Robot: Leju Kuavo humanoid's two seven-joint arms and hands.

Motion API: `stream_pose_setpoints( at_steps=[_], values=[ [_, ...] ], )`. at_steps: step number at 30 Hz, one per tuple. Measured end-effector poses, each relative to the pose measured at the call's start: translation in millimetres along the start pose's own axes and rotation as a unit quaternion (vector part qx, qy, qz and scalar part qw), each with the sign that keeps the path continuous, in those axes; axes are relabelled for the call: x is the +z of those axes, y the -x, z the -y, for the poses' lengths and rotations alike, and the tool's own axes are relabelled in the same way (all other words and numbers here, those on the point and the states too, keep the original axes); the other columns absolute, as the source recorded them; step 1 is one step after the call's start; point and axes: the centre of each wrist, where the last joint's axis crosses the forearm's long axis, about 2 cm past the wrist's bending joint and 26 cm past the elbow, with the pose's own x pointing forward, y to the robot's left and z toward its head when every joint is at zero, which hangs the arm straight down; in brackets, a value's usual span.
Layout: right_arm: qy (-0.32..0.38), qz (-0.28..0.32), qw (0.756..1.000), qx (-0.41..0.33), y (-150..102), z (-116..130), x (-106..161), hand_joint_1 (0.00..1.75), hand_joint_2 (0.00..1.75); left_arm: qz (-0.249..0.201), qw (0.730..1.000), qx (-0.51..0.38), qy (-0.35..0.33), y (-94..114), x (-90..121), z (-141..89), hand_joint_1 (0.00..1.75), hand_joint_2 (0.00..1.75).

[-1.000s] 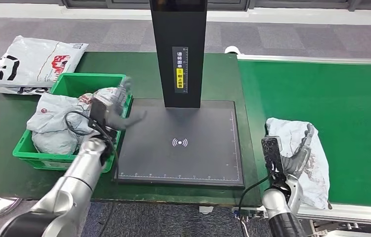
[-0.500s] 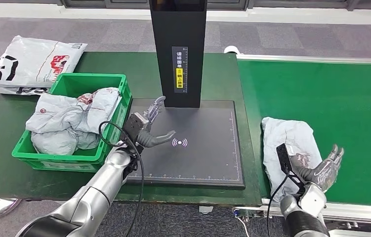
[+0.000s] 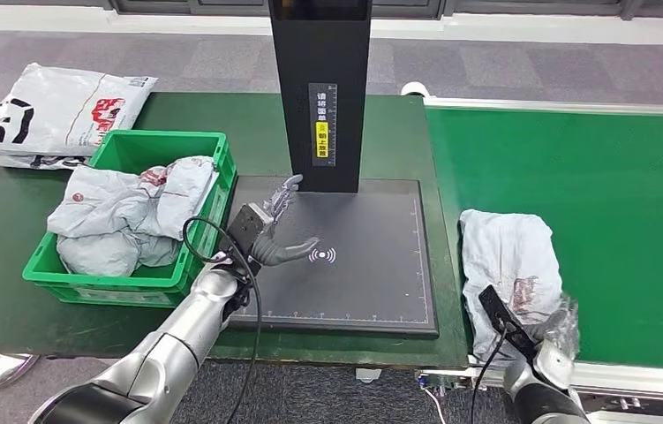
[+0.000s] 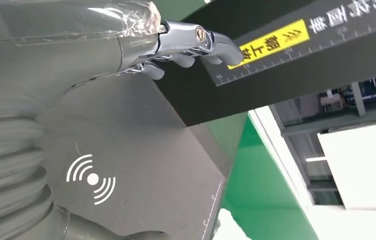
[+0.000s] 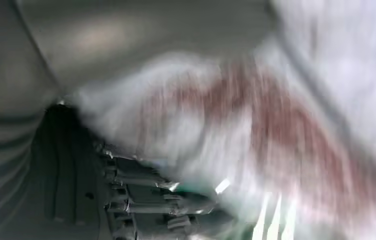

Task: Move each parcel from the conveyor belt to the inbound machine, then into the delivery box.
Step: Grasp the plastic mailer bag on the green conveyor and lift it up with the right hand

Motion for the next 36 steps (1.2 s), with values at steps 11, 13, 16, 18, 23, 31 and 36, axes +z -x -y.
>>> stream_pose_setpoints(
  at_steps=[11,13,16,18,23,31,36],
  values=[
    [-0.056,0.033,0.998,-0.004,-10,3,-1,1.75,1.75,0.003,1.000,-0.009,0.005,-5,-5,-2,0.00,1.75],
    [-0.053,0.039,0.998,-0.009,-11,3,-1,1.75,1.75,0.004,1.000,-0.010,0.005,-6,-5,-3,0.00,1.75],
    [-0.047,0.048,0.998,-0.018,-12,2,0,1.75,1.75,0.004,1.000,-0.012,0.004,-6,-4,-4,0.00,1.75],
    [-0.037,0.052,0.998,-0.026,-13,2,0,1.75,1.75,0.003,1.000,-0.012,0.003,-6,-3,-4,0.00,1.75],
    [0.006,0.056,0.997,-0.046,-18,2,2,1.75,1.75,0.000,1.000,-0.014,0.000,-4,1,-5,0.00,1.75],
    [0.010,0.058,0.997,-0.050,-23,1,4,1.75,1.75,0.001,1.000,-0.016,-0.003,-3,3,-6,0.00,1.75],
    [0.021,0.061,0.996,-0.056,-23,1,5,1.75,1.75,0.000,1.000,-0.016,-0.004,-3,4,-6,0.00,1.75]
  ],
)
